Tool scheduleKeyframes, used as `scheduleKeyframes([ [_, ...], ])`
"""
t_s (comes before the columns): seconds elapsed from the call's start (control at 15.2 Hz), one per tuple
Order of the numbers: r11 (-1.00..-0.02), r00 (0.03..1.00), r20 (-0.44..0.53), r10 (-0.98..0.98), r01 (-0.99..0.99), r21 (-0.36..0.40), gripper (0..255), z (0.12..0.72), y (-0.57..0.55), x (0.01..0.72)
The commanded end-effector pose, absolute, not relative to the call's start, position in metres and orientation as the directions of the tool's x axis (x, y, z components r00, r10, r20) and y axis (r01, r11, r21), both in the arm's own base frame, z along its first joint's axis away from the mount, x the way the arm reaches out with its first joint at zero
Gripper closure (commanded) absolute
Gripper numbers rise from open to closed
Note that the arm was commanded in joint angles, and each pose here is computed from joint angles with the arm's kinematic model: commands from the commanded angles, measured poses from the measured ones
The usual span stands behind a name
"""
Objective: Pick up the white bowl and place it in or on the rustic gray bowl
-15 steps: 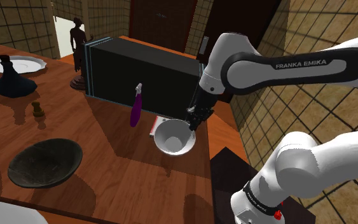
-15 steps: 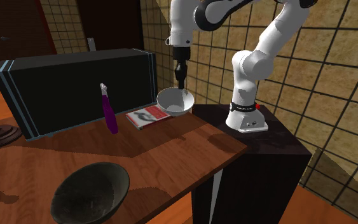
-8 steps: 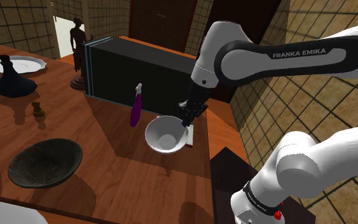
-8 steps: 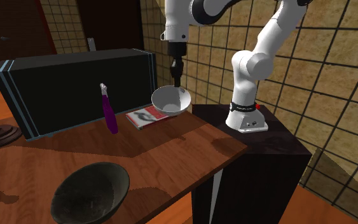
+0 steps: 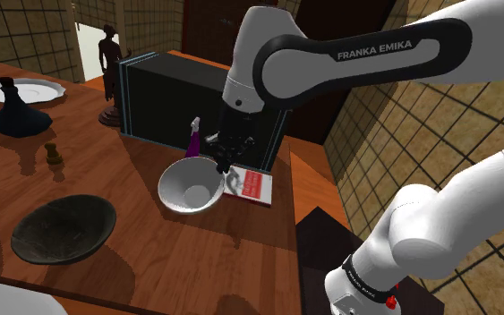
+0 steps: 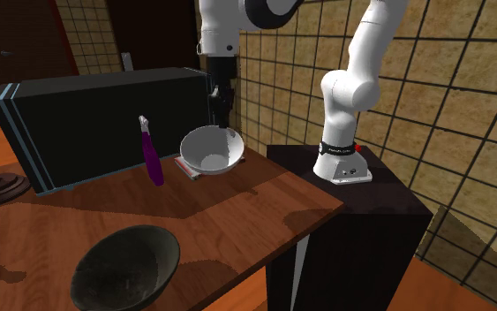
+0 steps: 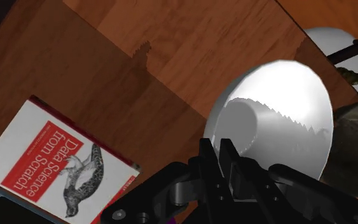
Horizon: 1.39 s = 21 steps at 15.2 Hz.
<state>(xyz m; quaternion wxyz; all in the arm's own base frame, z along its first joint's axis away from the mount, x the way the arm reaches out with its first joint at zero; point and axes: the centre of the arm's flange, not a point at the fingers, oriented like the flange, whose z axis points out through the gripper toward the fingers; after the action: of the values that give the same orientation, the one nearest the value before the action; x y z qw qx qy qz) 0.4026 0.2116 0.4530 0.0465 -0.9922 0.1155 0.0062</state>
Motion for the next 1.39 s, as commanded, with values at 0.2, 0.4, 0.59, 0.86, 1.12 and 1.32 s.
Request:
scheduleKeyframes([
  [0.2, -0.969, 0.973, -0.024, -0.23, -0.231, -0.091, 255, 0.463, 0.265, 0.434],
  [0.4, -0.969, 0.973, -0.024, -0.23, -0.231, -0.091, 255, 0.468, 0.299, 0.455],
  [0.59, -0.969, 0.973, -0.024, -0.23, -0.231, -0.091, 255, 0.473, 0.332, 0.475],
  [0.86, -0.969, 0.973, -0.024, -0.23, -0.231, -0.091, 255, 0.479, 0.377, 0.502],
  [1.12, -0.969, 0.973, -0.024, -0.23, -0.231, -0.091, 255, 0.485, 0.422, 0.529],
  [1.32, -0.969, 0.973, -0.024, -0.23, -0.231, -0.091, 255, 0.477, 0.439, 0.539],
])
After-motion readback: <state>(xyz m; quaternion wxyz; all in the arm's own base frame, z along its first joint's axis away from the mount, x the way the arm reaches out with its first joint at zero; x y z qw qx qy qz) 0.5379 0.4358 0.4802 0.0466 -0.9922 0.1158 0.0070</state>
